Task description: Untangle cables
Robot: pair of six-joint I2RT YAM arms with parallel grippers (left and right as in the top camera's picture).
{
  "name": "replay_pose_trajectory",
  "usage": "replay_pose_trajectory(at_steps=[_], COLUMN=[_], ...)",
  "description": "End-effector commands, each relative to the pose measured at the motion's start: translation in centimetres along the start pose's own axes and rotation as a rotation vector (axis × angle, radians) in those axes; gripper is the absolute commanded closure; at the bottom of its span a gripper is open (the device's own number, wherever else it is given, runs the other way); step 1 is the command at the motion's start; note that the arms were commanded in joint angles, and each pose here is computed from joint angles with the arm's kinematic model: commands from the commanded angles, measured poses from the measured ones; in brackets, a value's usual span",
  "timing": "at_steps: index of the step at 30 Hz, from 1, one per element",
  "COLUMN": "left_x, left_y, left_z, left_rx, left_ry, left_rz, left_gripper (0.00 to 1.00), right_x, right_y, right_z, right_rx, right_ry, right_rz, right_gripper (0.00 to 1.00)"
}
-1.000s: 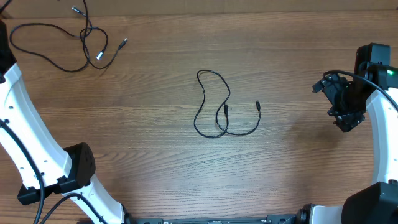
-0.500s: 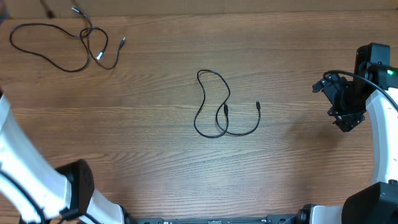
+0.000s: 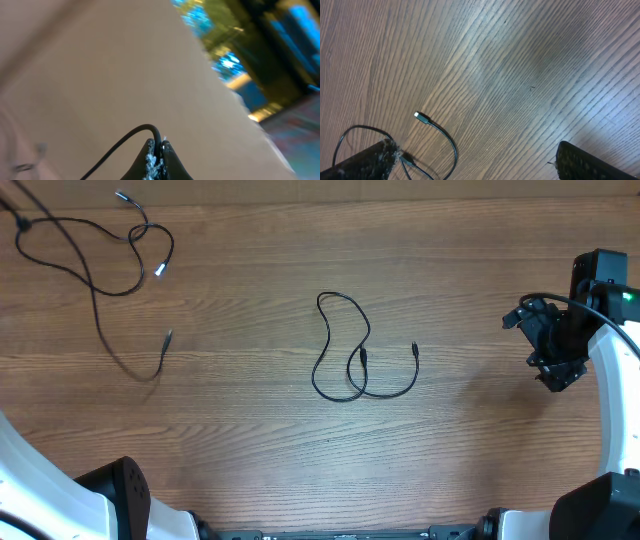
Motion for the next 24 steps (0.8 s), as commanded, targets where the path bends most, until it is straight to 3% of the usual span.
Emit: replay_pose_trajectory(at_steps=[1, 13, 24], left_x=[0.2, -6.5, -11.1], left_y=[3.2, 6.8, 16.9], left_z=[-1.1, -0.1, 0.3], left_rx=[-0.027, -0.251, -0.295], left_ry=[-0.167, -0.121, -0.001], left_rz=[-0.277, -0.391, -0.688], left_gripper=[0.96, 0.96, 0.96], right_x=[0.1, 0.1, 0.1], right_y=[0.1, 0.1, 0.1], right_z=[-0.2, -0.2, -0.2], right_rx=[-0.005, -0.005, -0.005], right_ry=[-0.013, -0.013, -0.013], right_rz=[0.000, 0.000, 0.000], right_gripper=[0.00, 0.00, 0.00])
Point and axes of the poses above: each gripper's point midway between its finger pads, its own x axis back along the fingers, its own y axis along the line the jaws close on, z = x × y, the point moved 8 cm from there along x, back along the fingers, and after that the axes turned 5 degrees about -x, right-handed, at the moved point
